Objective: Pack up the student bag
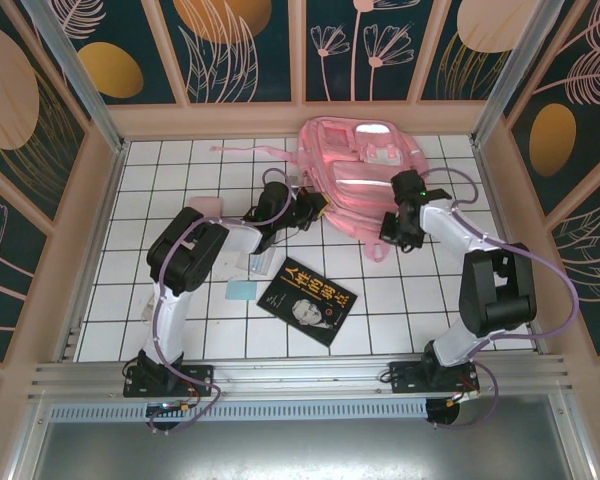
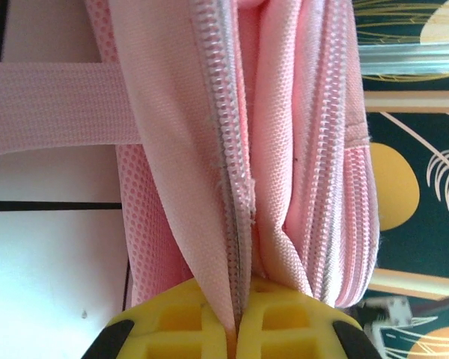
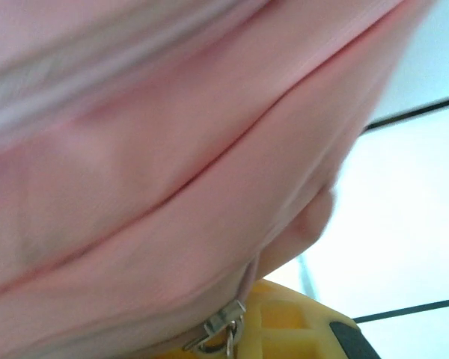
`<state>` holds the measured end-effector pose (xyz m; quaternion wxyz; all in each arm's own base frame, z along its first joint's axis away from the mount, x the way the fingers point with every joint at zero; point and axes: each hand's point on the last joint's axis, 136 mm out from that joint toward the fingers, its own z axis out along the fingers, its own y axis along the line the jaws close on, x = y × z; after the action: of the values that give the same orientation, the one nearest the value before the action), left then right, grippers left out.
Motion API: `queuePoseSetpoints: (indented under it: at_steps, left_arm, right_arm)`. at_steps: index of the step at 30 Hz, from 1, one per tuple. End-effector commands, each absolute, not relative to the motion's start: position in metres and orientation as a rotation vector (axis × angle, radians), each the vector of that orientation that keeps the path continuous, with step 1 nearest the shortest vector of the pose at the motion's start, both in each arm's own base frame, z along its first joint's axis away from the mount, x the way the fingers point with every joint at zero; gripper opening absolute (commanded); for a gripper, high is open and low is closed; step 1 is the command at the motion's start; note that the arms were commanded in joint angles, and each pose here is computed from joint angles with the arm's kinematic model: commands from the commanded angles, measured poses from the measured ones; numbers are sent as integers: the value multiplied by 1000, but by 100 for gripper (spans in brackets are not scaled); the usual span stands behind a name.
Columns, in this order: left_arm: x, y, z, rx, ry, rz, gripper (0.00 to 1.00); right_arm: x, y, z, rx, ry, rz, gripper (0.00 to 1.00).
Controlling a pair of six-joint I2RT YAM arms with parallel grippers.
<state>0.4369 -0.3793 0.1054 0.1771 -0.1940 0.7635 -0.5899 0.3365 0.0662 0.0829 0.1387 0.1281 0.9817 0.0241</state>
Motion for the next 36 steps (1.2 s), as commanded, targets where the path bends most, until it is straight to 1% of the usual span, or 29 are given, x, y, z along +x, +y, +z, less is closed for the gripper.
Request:
queuePoseSetpoints:
  at_steps: [1,3,5,6,8,11,13,16,17,19,20,21,23,27,29,30,33,36]
  left_arm:
    - [453,-359,138,-495,2069,-1626,0]
    - [455,-361,135,-480,2091,-1612,0]
    - [459,-361,130,-466,2111,-1604,0]
    - [463,-360,128,-463,2115,-1594,0]
    - [475,-360,127,-445,2122,-1558,0]
    - [497,-367,127,-387,2137,-1512,0]
    - [511,-374,129,-357,2141,-1515,0]
    - [530,-387,140,-304,2131,-1514,0]
    - [535,-390,141,-294,2131,-1507,4]
    - [546,-392,145,-284,2152,-1475,62]
    - [548,-390,145,-285,2166,-1456,77]
    - [550,-385,150,-281,2169,-1438,86]
    - [547,-370,154,-297,2169,-1400,98]
    - [518,-335,152,-355,2185,-1343,99]
    - [499,-325,153,-379,2186,-1346,99]
    - [489,-320,145,-412,2195,-1357,98]
    - [467,-315,146,-476,2153,-1451,97]
    - [459,-327,151,-491,2123,-1550,96]
  right_arm:
    - [348,-9,102,387,2746,-446,0]
    - [356,7,98,329,2770,-339,0]
    - [354,31,91,255,2813,-196,0]
    - [350,45,88,214,2841,-93,0]
    - [338,82,85,121,2883,215,0]
    - [316,142,99,-8,2858,699,0]
    - [306,174,111,-84,2811,907,0]
    - [306,211,124,-167,2729,1068,0]
    - [307,221,126,-182,2706,1113,0]
    - [320,238,130,-181,2643,1178,0]
    - [328,243,131,-157,2619,1189,0]
    - [340,247,134,-131,2579,1212,0]
    - [360,256,143,-95,2504,1259,0]
    - [396,271,172,-85,2382,1310,0]
    - [407,278,182,-106,2360,1333,0]
    - [412,281,185,-116,2361,1336,0]
    - [414,287,184,-131,2376,1345,0]
    - [403,296,179,-143,2398,1388,0]
